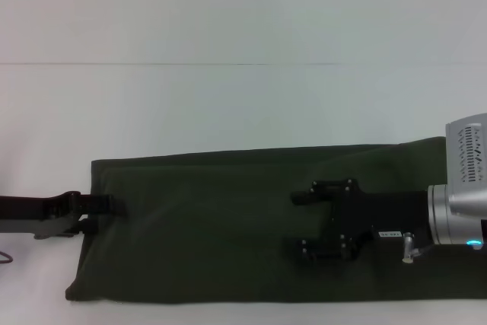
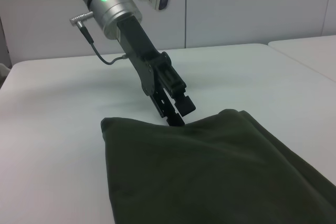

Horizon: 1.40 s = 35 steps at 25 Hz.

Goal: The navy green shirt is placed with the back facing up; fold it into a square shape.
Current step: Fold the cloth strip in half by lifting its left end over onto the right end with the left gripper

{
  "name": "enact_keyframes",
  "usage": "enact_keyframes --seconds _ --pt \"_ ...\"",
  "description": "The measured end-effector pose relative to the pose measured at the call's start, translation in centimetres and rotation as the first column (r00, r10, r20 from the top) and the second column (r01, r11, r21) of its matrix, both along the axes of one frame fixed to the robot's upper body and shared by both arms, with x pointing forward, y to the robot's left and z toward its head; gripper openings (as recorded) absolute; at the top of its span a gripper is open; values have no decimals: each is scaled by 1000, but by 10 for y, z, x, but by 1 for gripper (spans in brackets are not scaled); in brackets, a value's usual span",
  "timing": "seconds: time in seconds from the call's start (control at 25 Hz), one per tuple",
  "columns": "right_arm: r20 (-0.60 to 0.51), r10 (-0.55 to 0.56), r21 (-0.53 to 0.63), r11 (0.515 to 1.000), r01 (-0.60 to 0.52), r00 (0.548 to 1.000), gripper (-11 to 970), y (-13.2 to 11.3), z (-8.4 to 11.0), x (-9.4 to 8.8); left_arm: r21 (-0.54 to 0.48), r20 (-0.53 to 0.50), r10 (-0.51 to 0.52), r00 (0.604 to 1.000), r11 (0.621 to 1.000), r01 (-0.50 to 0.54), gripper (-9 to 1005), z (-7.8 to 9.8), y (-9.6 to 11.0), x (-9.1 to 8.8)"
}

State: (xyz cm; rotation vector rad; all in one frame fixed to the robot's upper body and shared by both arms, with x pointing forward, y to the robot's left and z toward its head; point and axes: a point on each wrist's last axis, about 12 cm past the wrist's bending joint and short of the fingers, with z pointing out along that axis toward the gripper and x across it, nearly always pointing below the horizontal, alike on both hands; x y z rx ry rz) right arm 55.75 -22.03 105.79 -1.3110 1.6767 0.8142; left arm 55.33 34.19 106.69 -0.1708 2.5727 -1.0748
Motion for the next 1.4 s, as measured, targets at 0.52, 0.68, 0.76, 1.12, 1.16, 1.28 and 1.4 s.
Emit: enact_keyframes --seconds 0.52,0.68,0.76,1.12,1.16,1.28,1.4 --pt "-6 -7 3 1000 7 1000 758 -2 -1 -2 19 13 31 999 999 -31 823 12 15 2" --pt "-5 -6 3 1000 6 1000 758 -2 -1 -2 52 7 31 999 998 -32 823 13 21 2" --pt "-4 -5 2 1000 5 1000 758 -2 -1 -2 76 3 34 999 997 -35 824 11 23 3" --pt "-5 -9 -2 1000 9 1000 757 -2 -2 -1 81 2 44 999 996 -44 824 6 20 2" --pt "-5 -9 -2 1000 9 1000 757 -2 -2 -1 80 1 42 999 996 -42 824 6 19 2" --pt "-5 -11 -3 1000 11 1000 757 -2 -2 -1 79 0 38 999 996 -38 824 6 18 3" --pt "-5 -12 -4 1000 12 1000 756 -2 -2 -1 75 -2 35 999 997 -35 824 5 16 3"
